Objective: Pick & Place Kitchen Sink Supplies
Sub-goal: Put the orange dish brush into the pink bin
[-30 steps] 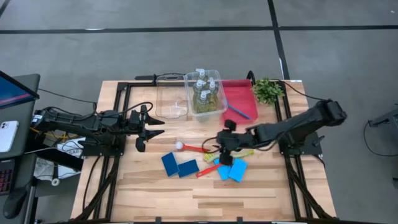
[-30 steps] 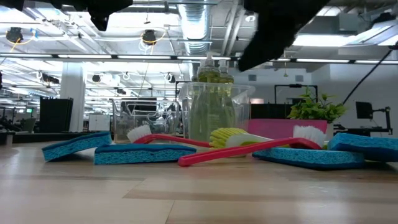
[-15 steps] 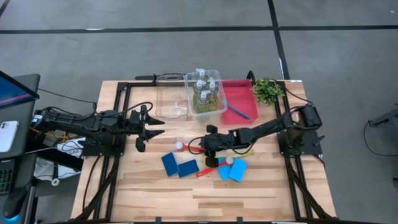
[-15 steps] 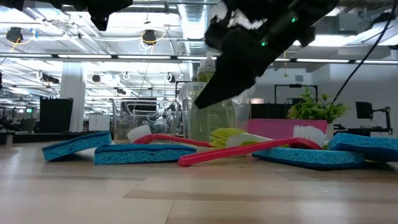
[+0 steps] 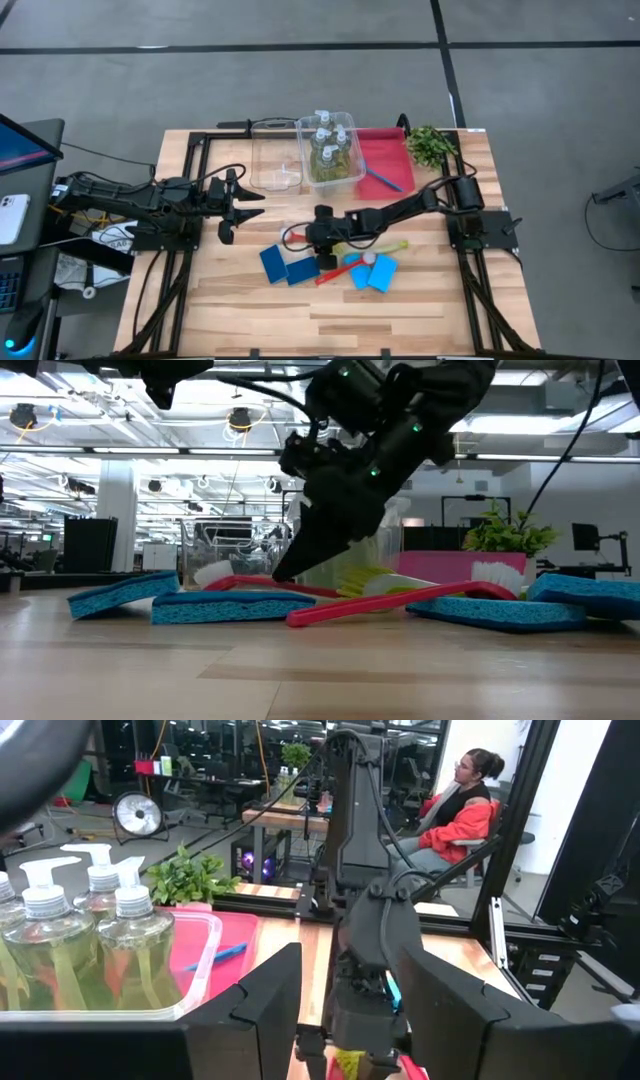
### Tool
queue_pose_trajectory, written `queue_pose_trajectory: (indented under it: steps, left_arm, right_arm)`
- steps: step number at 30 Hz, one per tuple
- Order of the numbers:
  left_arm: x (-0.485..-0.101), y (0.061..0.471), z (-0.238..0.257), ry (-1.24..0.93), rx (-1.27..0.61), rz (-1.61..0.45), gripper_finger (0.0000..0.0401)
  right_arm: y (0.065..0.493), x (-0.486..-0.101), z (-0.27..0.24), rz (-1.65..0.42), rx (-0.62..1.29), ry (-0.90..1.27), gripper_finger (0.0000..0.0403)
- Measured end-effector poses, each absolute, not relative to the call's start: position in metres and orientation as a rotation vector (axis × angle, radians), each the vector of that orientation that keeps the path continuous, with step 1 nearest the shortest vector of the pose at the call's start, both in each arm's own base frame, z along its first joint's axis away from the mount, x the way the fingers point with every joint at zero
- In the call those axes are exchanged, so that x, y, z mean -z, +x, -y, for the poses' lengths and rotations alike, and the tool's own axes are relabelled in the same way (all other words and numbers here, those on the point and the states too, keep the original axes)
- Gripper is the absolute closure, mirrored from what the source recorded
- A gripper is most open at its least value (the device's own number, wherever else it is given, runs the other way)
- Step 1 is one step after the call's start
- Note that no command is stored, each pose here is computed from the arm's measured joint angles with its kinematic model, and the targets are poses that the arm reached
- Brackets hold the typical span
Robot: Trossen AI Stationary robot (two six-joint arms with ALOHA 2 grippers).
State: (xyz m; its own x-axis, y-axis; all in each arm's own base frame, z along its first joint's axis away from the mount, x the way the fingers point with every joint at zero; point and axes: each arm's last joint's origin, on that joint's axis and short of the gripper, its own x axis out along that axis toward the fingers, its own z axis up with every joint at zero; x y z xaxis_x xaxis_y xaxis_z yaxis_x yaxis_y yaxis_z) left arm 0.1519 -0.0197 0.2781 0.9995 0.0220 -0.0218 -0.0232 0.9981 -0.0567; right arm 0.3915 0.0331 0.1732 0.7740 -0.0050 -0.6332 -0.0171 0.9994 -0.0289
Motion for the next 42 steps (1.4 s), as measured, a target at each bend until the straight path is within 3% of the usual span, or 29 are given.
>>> queue_pose_trajectory:
  steps: [15,25,30,33,42]
  left_arm:
    - [-0.275,0.157,0.021,-0.052,-0.023,-0.046,0.0234]
    - [-0.275,0.157,0.021,-0.053,-0.023,-0.041,0.0234]
    - [-0.275,0.157,0.021,-0.053,-0.023,-0.041,0.0234]
    - [-0.275,0.157,0.021,-0.053,-0.023,-0.041,0.0234]
    - [-0.275,0.157,0.021,-0.053,-0.023,-0.041,0.0234]
  right_arm:
    - [0.392,-0.164,-0.012,-0.771,0.065,0.023,0.0286]
    - [0.390,-0.163,-0.012,-0.792,0.068,0.020,0.0390]
    - [0.391,-0.167,-0.013,-0.798,0.098,0.003,0.0376]
    - [0.395,-0.175,-0.016,-0.815,0.090,-0.025,0.0389]
    - [0.405,-0.217,-0.034,-0.875,0.046,-0.084,0.0375]
